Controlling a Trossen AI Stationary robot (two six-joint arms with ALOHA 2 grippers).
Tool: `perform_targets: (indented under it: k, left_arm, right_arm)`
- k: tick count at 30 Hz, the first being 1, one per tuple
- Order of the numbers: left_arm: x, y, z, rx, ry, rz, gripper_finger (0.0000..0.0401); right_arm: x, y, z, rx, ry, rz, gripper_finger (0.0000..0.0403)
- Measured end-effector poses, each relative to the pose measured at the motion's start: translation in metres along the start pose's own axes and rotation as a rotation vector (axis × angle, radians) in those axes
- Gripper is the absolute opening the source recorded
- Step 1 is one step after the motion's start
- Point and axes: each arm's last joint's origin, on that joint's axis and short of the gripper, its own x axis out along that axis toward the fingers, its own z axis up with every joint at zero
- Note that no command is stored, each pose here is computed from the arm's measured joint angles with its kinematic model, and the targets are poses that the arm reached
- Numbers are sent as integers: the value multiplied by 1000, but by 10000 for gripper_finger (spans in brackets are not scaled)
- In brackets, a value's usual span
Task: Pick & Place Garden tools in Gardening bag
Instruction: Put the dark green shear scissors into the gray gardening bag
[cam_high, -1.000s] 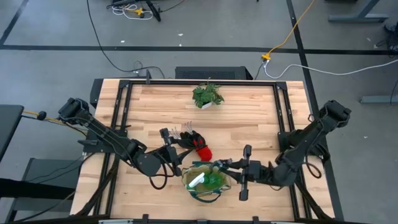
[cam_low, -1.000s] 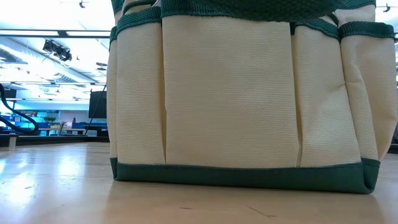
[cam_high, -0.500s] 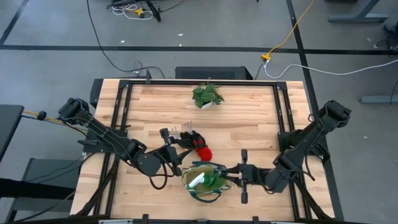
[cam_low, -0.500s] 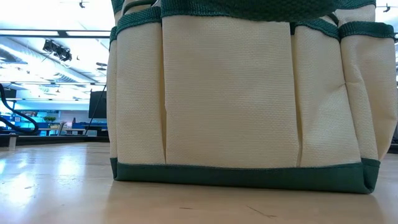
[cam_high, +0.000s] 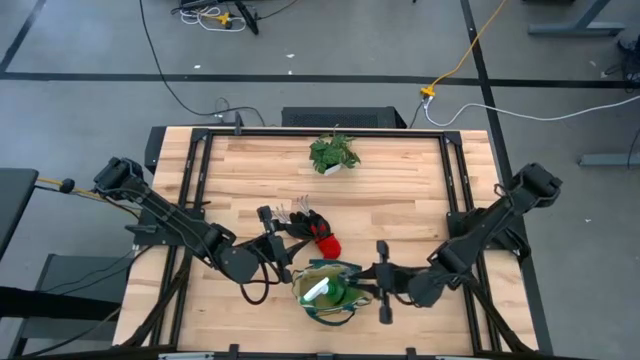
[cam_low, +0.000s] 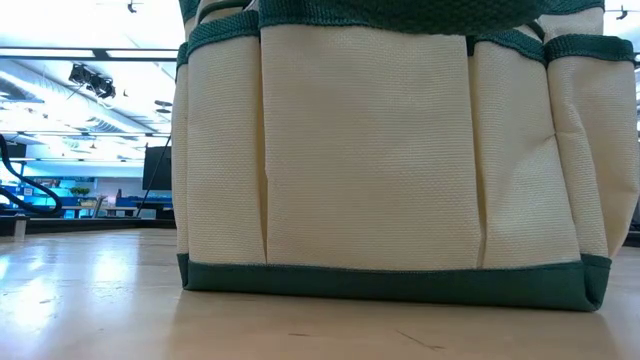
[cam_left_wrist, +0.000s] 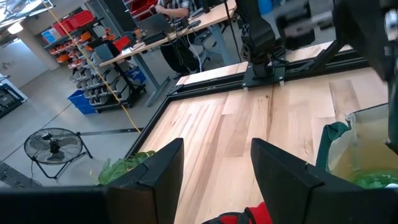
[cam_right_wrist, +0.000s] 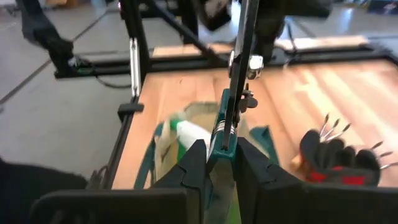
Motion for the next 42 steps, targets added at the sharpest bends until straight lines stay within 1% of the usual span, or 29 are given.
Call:
perform_targets:
  k: [7,12,18,23,25,29,36,42]
  left_arm:
    - [0,0,0,0,0,0,193]
    - [0,0,0,0,0,0,193]
    - [0,0,0,0,0,0,193]
    - [0,0,0,0,0,0,193]
    - [0,0,0,0,0,0,193]
    - [0,0,0,0,0,0,193]
    - [0,0,0,0,0,0,193]
    - [0,0,0,0,0,0,193]
  right_arm:
    - [18,-4,-11,10,75,48,43]
    - [23,-5,-16,25,127,89,43]
    - [24,-7,-22,59,183,75,43]
    - [24,-8,-24,47,208,82,43]
    - [24,-11,-27,39,238,65,43]
    - [26,-15,-29,70,287,78,43]
    - [27,-21,-27,67,304,85,43]
    - [28,-28,-30,71,374,78,43]
